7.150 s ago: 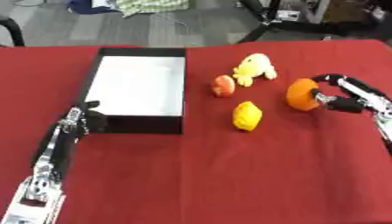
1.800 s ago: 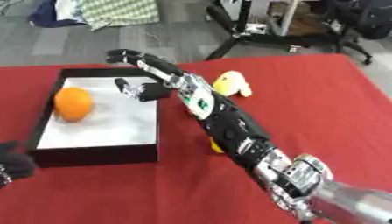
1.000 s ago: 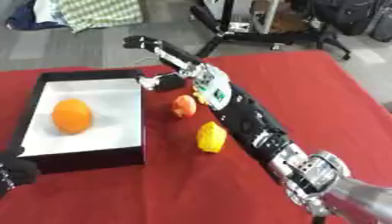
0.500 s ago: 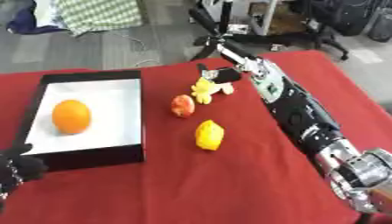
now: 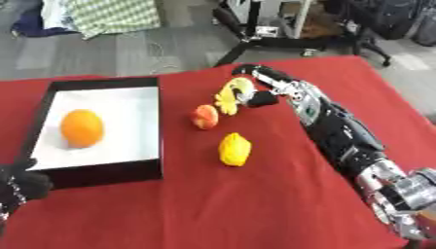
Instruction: Pick up objects on the table and place them in the box.
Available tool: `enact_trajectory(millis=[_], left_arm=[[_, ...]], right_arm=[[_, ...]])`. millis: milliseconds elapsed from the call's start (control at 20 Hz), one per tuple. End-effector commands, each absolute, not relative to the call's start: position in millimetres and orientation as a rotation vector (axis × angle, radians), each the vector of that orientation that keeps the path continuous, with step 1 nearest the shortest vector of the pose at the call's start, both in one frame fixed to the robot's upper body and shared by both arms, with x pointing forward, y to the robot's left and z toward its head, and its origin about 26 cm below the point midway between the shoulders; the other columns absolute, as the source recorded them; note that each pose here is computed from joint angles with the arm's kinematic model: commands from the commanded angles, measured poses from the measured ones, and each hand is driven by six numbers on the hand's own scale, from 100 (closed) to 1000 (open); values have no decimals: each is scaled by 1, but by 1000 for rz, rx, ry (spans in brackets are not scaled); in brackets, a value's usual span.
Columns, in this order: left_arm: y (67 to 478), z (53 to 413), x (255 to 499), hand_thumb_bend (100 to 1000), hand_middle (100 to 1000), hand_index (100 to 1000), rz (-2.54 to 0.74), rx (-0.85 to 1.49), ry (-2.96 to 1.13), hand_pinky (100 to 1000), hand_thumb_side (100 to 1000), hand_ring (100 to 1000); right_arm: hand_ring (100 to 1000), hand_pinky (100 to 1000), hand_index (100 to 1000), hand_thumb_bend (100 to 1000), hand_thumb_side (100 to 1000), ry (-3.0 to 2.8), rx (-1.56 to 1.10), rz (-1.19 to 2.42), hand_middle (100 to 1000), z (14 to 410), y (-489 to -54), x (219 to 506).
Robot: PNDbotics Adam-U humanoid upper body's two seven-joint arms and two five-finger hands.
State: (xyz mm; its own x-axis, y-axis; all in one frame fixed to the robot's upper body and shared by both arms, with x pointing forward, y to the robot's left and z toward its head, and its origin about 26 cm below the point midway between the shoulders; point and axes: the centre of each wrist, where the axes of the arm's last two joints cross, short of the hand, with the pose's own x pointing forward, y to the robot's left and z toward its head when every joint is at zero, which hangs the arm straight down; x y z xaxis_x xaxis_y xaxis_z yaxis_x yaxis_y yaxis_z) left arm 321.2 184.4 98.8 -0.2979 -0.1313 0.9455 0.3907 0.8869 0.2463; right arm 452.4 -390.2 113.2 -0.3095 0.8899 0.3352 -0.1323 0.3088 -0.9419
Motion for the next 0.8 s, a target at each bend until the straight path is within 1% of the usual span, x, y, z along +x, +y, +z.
enact_trajectory(millis=[50, 150, 200, 250, 350, 550, 600, 650, 700, 750, 800], left_arm=[[186, 109, 323, 100, 582, 815, -526, -182, -1840, 699, 1000, 644], [186, 109, 323, 100, 582, 815, -527, -182, -1841, 699, 1000, 644], [185, 110, 323, 100, 582, 815, -527, -183, -1843, 699, 1000, 644], [185, 110, 323, 100, 582, 815, -528, -184, -1844, 699, 1000, 644], [184, 111, 323, 100, 582, 815, -529, -186, -1846, 699, 1000, 644], [183, 112, 324, 100, 583, 815, -530, -190, -1852, 699, 1000, 644], [183, 113, 324, 100, 583, 815, -530, -190, -1852, 699, 1000, 645], [183, 113, 324, 100, 583, 815, -531, -191, -1853, 699, 1000, 645], [183, 113, 324, 100, 583, 815, -531, -191, -1853, 699, 1000, 645], [183, 113, 324, 100, 583, 815, -531, -191, -1853, 699, 1000, 645], [182, 113, 324, 100, 584, 815, -531, -192, -1854, 699, 1000, 645]], right_arm=[[1000, 1000, 917, 100, 459, -1513, -791, 1231, 930, 124, -396, 454], [994, 1000, 904, 100, 330, -1500, -808, 1243, 918, 120, -394, 454], [987, 1000, 896, 100, 232, -1496, -815, 1247, 909, 118, -393, 454], [978, 1000, 881, 100, 209, -1493, -822, 1251, 894, 117, -392, 454], [967, 1000, 861, 100, 207, -1492, -840, 1255, 872, 113, -389, 455], [913, 995, 743, 100, 199, -1515, -882, 1240, 752, 109, -384, 455], [879, 980, 657, 100, 198, -1528, -893, 1232, 667, 110, -383, 456], [875, 978, 648, 100, 198, -1542, -903, 1223, 659, 110, -382, 456], [847, 969, 582, 100, 198, -1555, -911, 1215, 604, 109, -381, 456], [845, 968, 573, 100, 198, -1569, -919, 1207, 597, 109, -381, 456], [831, 961, 518, 100, 199, -1581, -926, 1198, 554, 108, -380, 456]])
